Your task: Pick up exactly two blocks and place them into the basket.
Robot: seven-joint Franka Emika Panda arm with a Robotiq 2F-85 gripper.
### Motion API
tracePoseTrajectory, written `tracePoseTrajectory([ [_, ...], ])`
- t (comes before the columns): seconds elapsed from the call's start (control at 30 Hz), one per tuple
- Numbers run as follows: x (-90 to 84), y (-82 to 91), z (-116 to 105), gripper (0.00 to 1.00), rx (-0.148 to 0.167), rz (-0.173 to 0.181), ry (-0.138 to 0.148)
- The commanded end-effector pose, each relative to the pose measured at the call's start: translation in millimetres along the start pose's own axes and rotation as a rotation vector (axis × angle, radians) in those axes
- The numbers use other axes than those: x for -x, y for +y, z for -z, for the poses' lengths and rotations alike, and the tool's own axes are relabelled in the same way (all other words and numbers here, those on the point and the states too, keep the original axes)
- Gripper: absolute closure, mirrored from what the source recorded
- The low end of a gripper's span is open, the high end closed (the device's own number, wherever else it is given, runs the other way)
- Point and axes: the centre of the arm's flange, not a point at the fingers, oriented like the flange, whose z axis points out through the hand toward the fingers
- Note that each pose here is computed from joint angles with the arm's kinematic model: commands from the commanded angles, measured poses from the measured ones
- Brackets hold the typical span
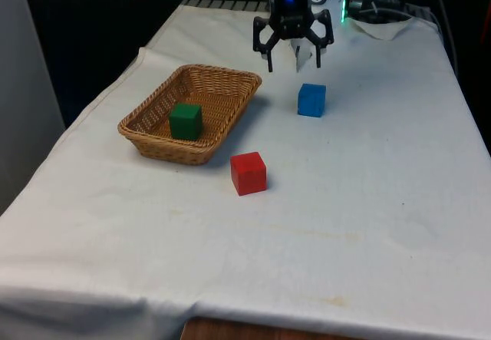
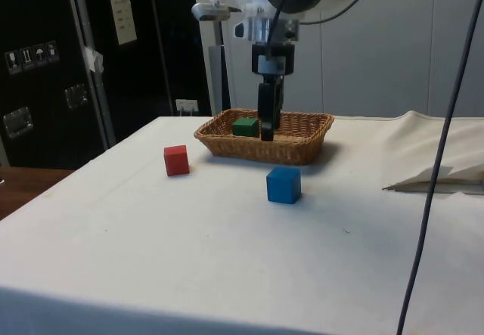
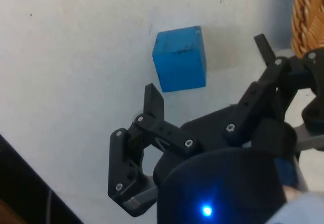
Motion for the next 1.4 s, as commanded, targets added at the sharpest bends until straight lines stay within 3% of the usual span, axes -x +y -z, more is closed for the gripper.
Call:
tracePoseTrajectory([
  [0.0, 0.7, 0.7, -3.8, 0.00, 0.021, -0.003, -0.008],
  [0.03, 0.2, -0.7, -0.4, 0.00, 0.003, 0.000, -0.002],
  [0.07, 0.9, -0.1, -4.2, 0.00, 0.025, -0.003, -0.010],
  [0.2, 1.4, -2.9, -5.4, 0.00, 0.038, -0.005, -0.022],
  [0.3, 2.4, -5.9, -6.0, 0.00, 0.042, -0.010, -0.028],
  [0.33, 1.6, -6.4, -3.0, 0.00, 0.026, -0.004, -0.020],
  [0.37, 2.6, -7.0, -6.1, 0.00, 0.042, -0.011, -0.030],
  [0.57, 6.3, -15.0, -9.9, 0.00, 0.039, -0.025, -0.038],
  [0.63, 6.5, -16.8, -9.2, 0.00, 0.025, -0.023, -0.039],
  [0.67, 8.4, -18.2, -11.4, 0.00, 0.035, -0.034, -0.041],
  [0.93, 10.6, -24.5, -13.8, 0.00, 0.023, -0.053, -0.051],
  [1.17, 10.9, -33.9, -18.7, 0.00, 0.026, -0.102, -0.052],
  [1.2, 11.1, -32.0, -17.0, 0.00, 0.024, -0.090, -0.058],
  [1.37, 11.0, -38.4, -22.2, 0.00, 0.027, -0.126, -0.058],
])
